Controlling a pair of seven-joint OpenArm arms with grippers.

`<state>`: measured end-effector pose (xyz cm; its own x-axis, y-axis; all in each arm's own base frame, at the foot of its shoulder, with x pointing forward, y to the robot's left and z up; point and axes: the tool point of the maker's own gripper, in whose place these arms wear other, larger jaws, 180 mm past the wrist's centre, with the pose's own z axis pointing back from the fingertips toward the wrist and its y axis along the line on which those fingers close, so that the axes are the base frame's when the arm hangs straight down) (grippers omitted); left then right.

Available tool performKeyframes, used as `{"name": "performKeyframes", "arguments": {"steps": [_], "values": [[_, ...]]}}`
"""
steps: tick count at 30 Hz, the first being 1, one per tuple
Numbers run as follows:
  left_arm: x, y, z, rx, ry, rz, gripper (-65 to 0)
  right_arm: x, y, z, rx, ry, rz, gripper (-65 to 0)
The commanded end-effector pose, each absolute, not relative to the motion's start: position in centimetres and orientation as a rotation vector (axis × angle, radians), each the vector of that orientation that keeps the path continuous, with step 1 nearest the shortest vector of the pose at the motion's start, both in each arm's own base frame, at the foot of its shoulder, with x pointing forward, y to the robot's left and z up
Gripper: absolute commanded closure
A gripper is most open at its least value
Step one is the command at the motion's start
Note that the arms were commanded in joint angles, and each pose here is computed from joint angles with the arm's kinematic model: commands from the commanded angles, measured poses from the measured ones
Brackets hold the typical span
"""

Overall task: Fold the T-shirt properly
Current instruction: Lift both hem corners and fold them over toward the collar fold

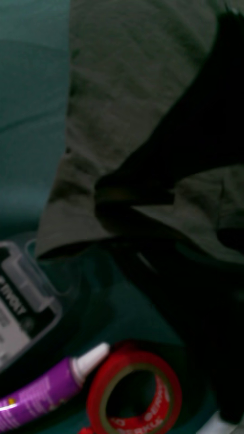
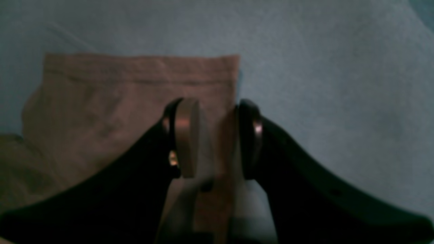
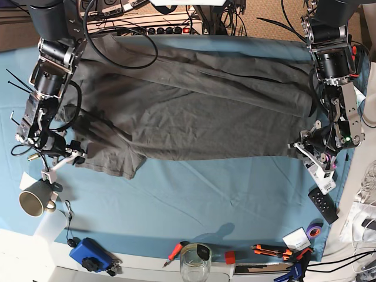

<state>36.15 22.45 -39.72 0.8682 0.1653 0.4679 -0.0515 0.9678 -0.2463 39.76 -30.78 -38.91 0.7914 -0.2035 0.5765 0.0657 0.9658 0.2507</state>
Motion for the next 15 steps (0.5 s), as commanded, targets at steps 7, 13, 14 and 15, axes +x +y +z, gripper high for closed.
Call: {"name": "performKeyframes", "arguments": {"steps": [7, 13, 14, 15], "values": [[36.54, 22.53, -39.0, -0.238, -0.515, 0.107, -8.8, 40.48, -30.55, -38.56, 0.193, -0.643, -0.144, -19.3], [36.54, 22.53, -39.01, -0.238, -0.515, 0.106, 0.0, 40.46, -30.94, -38.36, 0.187, -0.646, -0.146, -3.4], [36.54, 22.52, -39.0, -0.238, -0.515, 0.103, 0.0, 40.5, -30.98, -38.31, 0.187, -0.648, -0.146, 0.0], [36.57, 22.51, -38.97, -0.239, -0.516, 0.103, 0.0, 40.52, -31.04, -38.23, 0.189, -0.652, -0.146, 0.0]]}}
